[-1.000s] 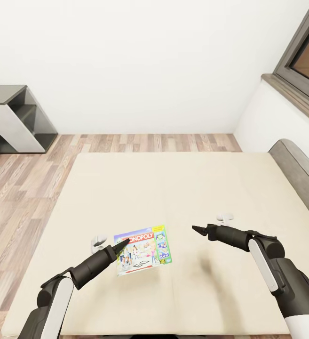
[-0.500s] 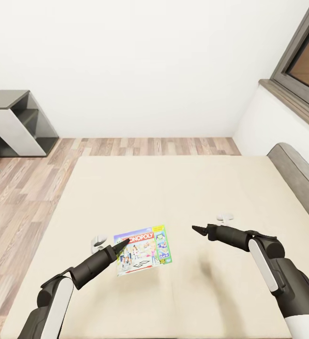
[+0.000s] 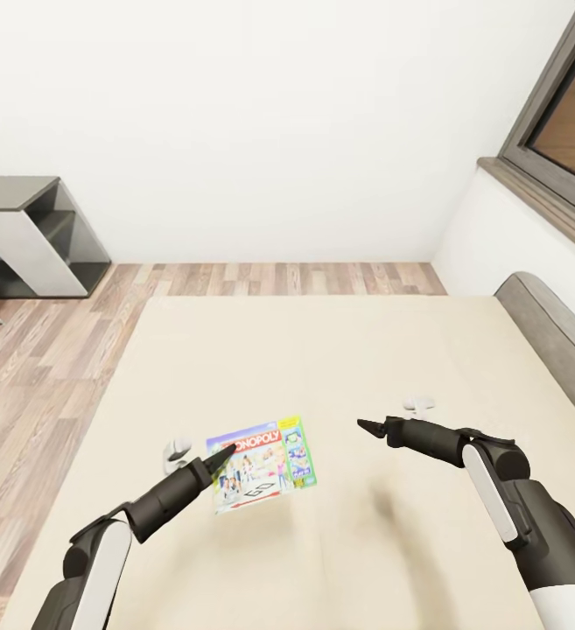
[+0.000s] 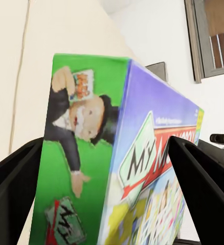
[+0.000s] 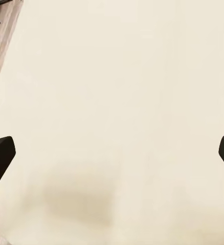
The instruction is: Put all the toys in the child's room - the three board games (two on the bed and one on the table), the two jigsaw puzzles on the table, and the tennis ball on the table - inside the toy box on the table in the child's room.
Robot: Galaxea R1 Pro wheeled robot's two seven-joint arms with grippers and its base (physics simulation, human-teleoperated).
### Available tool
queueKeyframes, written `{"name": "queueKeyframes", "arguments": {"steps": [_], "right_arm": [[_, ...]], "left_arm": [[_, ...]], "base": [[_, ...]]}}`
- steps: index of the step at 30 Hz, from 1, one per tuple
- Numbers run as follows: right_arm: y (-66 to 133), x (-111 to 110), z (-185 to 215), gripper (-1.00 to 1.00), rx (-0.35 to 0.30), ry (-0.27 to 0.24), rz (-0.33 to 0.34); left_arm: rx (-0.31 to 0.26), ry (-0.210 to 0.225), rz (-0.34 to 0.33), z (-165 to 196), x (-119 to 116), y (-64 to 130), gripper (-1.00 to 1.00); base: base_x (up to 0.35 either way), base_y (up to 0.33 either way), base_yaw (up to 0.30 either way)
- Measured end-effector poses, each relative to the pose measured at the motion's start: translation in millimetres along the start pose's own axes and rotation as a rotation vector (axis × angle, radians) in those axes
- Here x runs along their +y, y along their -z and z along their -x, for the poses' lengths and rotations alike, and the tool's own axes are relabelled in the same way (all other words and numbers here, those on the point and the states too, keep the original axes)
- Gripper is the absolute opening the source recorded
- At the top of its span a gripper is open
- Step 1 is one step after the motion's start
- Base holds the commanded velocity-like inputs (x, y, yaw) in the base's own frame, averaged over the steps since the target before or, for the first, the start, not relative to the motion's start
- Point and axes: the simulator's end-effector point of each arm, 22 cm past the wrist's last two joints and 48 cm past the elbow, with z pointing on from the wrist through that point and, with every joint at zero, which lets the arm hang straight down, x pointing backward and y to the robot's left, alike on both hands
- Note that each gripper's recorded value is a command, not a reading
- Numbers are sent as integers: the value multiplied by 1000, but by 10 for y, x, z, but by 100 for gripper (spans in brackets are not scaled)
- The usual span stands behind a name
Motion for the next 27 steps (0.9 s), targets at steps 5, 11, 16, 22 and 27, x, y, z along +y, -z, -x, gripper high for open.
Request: {"name": "queueKeyframes", "arguments": {"steps": [5,11,16,22,27], "right_arm": [[24,20,36,100,-7,5,1],[55,42,79,100,-15,10,1],[79,64,114,100,-22,15,2],[110,87,155,100,-30,20,3],[134,109,190,100,-36,25,4]], "left_arm": [[-30,15,-11,69,-22,49,-100],[-46,17,-17,115,-51,78,-100],[-53,14,-21,141,-81,92,-100],[-60,10,-25,168,-118,106,-100],[-64,5,-29,189,-149,116,-100]], "base": [[0,0,0],[0,0,0],[0,0,0],[0,0,0],[0,0,0]]}}
